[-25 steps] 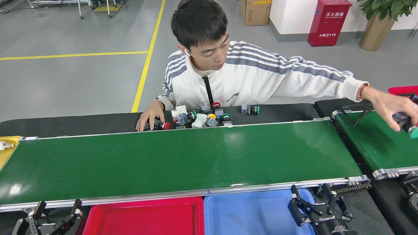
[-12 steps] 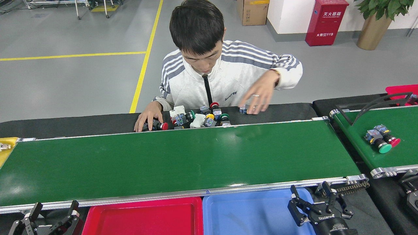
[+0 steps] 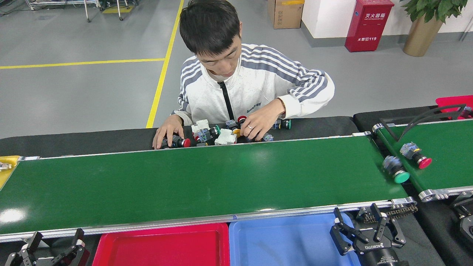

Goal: Pick switch part from conveyor to tray

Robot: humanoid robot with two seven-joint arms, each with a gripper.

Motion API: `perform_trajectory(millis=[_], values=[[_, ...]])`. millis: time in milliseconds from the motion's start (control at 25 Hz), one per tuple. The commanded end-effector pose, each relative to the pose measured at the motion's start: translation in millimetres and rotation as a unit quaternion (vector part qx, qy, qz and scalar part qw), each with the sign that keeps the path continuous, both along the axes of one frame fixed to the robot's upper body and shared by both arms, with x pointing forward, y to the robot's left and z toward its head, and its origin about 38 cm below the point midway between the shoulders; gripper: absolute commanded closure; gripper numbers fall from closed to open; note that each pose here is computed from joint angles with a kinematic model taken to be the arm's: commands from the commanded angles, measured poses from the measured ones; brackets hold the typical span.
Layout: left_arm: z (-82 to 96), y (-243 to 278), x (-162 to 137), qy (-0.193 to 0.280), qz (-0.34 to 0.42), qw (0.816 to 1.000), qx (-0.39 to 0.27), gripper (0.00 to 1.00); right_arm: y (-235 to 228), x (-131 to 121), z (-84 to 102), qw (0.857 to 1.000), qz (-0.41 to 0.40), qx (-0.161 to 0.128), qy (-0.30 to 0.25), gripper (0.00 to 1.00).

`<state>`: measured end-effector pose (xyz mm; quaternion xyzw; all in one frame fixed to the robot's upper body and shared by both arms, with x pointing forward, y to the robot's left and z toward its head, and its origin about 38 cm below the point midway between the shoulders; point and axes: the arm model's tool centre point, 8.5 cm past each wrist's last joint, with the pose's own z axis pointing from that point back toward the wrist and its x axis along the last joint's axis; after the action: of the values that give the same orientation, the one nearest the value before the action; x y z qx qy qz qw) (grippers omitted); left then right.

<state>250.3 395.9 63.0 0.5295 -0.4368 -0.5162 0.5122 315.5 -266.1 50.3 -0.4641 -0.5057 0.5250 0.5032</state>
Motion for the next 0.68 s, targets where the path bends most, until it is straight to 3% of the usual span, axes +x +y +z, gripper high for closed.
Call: perform_trajectory(millis=[0,120,401,641], values=[[5.5,2.3,1.1,-0.01,-0.003,1.0,0.006,0.0,-4.4,4.5,3.7,1.0,-0.003,-0.006,-0.001,0.0],[6.0,2.4,2.9,-0.011,-0.003,1.0,0.005,0.0,-7.2,10.4,1.4,1.0,-0.006,-0.007,0.003,0.0],[5.7,2.5,1.8,-0.011,-0.002,1.0,0.005,0.0,-15.0,49.5,4.3,0.999,-0.018,-0.009,0.026,0.0],[4.8,2.0,1.6,-0.008,-0.005,1.0,0.007,0.0,-17.8,64.0,4.2,0.999,-0.027,-0.007,0.036,0.0]])
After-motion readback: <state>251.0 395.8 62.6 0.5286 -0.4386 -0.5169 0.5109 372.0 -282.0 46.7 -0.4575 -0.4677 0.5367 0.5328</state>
